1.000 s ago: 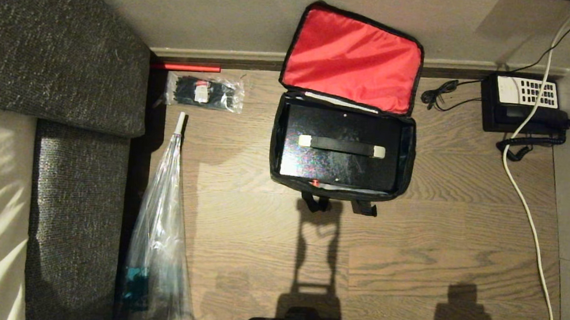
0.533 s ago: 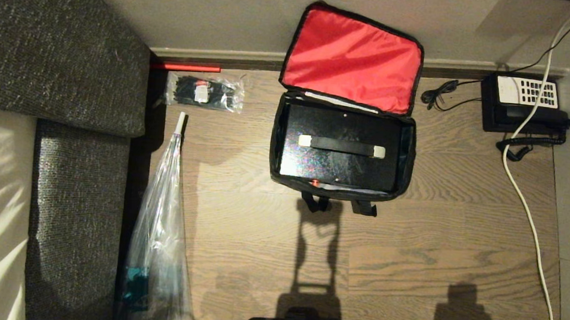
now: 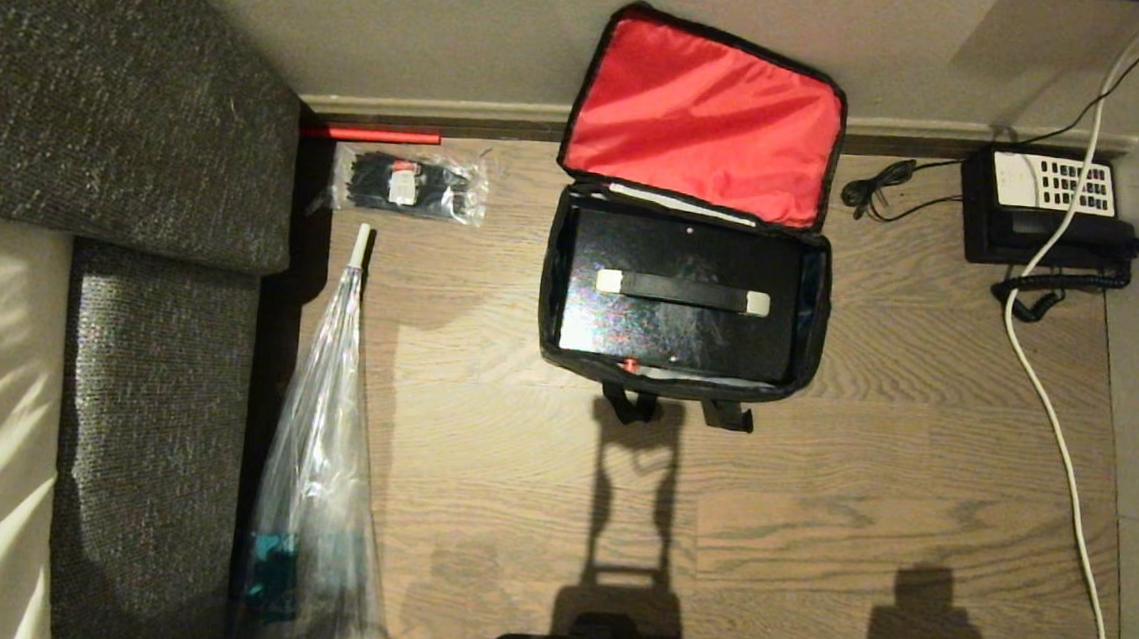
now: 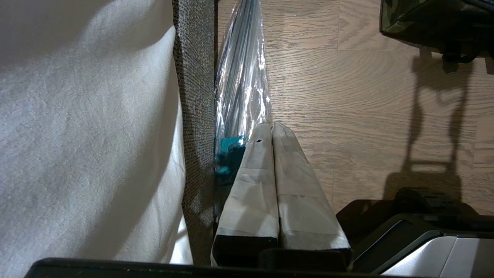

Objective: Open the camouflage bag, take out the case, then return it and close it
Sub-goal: Grip the handle

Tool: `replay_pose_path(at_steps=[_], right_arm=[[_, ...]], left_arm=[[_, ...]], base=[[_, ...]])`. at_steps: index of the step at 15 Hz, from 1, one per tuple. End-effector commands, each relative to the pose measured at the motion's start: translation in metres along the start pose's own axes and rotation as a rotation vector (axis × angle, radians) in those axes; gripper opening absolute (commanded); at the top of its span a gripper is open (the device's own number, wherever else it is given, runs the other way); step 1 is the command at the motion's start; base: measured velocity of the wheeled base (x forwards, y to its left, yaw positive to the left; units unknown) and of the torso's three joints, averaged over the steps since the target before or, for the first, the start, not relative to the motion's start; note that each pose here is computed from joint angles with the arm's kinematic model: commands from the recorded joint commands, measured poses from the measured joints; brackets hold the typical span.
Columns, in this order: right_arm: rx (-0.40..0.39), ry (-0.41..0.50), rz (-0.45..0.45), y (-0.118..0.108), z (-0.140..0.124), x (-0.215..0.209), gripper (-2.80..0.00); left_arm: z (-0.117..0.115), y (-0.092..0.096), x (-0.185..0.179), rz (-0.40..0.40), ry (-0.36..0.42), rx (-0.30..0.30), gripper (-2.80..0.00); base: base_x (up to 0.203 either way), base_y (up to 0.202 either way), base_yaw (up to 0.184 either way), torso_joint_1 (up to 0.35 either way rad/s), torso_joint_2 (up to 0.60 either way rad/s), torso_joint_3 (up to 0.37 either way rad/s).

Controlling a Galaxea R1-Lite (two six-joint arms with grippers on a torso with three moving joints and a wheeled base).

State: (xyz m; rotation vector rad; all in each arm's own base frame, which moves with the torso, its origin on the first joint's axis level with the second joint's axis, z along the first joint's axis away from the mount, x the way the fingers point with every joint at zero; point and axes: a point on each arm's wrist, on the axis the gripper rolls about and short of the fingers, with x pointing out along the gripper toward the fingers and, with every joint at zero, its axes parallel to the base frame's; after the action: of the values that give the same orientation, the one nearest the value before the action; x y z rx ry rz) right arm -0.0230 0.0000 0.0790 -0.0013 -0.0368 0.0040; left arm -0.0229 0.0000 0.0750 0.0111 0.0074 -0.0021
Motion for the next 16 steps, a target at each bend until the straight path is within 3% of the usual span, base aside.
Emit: replay_pose_path(at_steps=[1,16], right_arm=[[0.0,-0.017,0.001,0.0,-0.0044,-0.0013,-2.8],[-0.011,-0.016,0.004,0.0001,-0.0045,-0.0013,-2.8]], left_arm=[[-0.0001,0.0,0.0,0.001,0.0,0.0,-2.8],[-0.0001,0.0,0.0,0.001,0.0,0.0,-2.8]], base=[[0.0,0.0,0.0,0.0,0.0,0.0],[0.0,0.0,0.0,0.0,0.0,0.0]])
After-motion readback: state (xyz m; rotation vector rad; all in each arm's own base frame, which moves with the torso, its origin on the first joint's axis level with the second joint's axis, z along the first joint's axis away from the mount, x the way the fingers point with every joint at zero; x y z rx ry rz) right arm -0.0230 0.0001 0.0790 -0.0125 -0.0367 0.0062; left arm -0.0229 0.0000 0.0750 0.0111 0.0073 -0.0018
